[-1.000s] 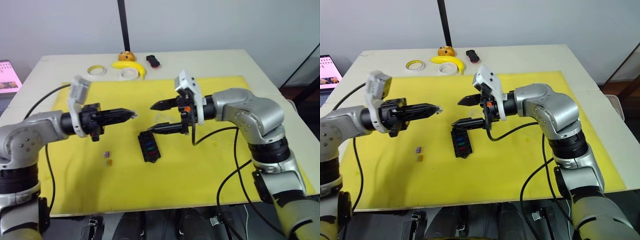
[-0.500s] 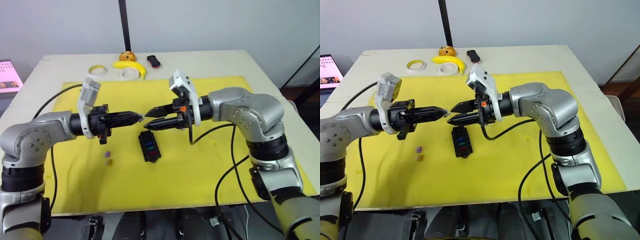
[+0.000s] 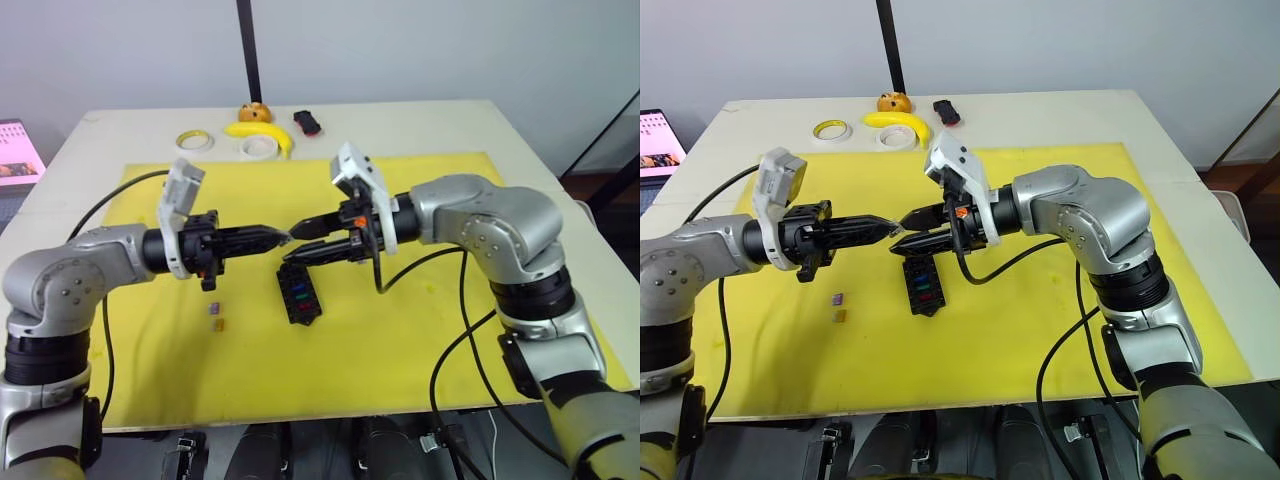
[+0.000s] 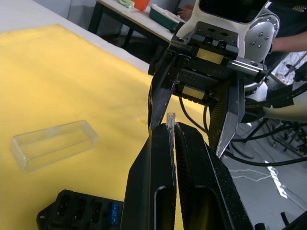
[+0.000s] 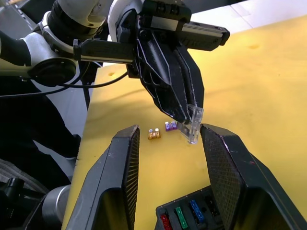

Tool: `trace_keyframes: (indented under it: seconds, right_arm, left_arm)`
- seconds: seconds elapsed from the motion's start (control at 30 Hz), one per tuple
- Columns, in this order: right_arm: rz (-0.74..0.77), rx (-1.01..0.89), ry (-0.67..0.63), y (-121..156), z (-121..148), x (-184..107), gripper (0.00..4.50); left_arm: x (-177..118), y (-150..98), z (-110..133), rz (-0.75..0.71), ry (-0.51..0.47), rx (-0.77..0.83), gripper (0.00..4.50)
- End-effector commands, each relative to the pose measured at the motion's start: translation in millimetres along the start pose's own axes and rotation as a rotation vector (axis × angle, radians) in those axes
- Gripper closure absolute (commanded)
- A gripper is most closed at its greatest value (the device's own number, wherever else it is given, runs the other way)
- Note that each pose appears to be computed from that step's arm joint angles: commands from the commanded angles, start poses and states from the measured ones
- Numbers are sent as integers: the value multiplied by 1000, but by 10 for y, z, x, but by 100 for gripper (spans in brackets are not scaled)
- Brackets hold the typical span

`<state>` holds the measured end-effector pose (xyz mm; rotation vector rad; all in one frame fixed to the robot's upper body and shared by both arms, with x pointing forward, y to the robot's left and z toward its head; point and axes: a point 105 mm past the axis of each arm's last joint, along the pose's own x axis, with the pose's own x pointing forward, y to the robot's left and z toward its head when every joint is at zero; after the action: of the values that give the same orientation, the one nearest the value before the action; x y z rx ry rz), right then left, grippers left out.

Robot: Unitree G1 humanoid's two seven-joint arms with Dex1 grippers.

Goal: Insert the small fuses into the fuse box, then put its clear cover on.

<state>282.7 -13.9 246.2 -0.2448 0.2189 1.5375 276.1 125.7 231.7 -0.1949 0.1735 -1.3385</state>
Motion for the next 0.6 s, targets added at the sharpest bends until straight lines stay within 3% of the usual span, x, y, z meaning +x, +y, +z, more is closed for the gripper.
trace_keyframes:
  seconds: [0.03, 0.07, 0.13, 0.17, 0.5, 0.6]
  right_arm:
    - [19, -67, -18, 69, 110, 1, 293]
    - [20, -69, -18, 73, 109, 1, 320]
    - [21, -70, -18, 73, 110, 1, 425]
    - [21, -70, -18, 72, 110, 1, 446]
    - [18, -82, 3, 72, 81, 11, 446]
    - [11, -99, 28, 55, 74, 7, 450]
  left_arm:
    - [-3, -24, 41, 2, -2, 41, 450]
    - [-3, -22, 36, 3, 1, 42, 450]
    - [-4, -20, 23, 5, 7, 42, 450]
    - [-7, -15, 18, 9, 10, 45, 450]
    - [-32, -10, -12, 23, 39, 69, 450]
    - [-102, 8, -78, 64, 115, 136, 349]
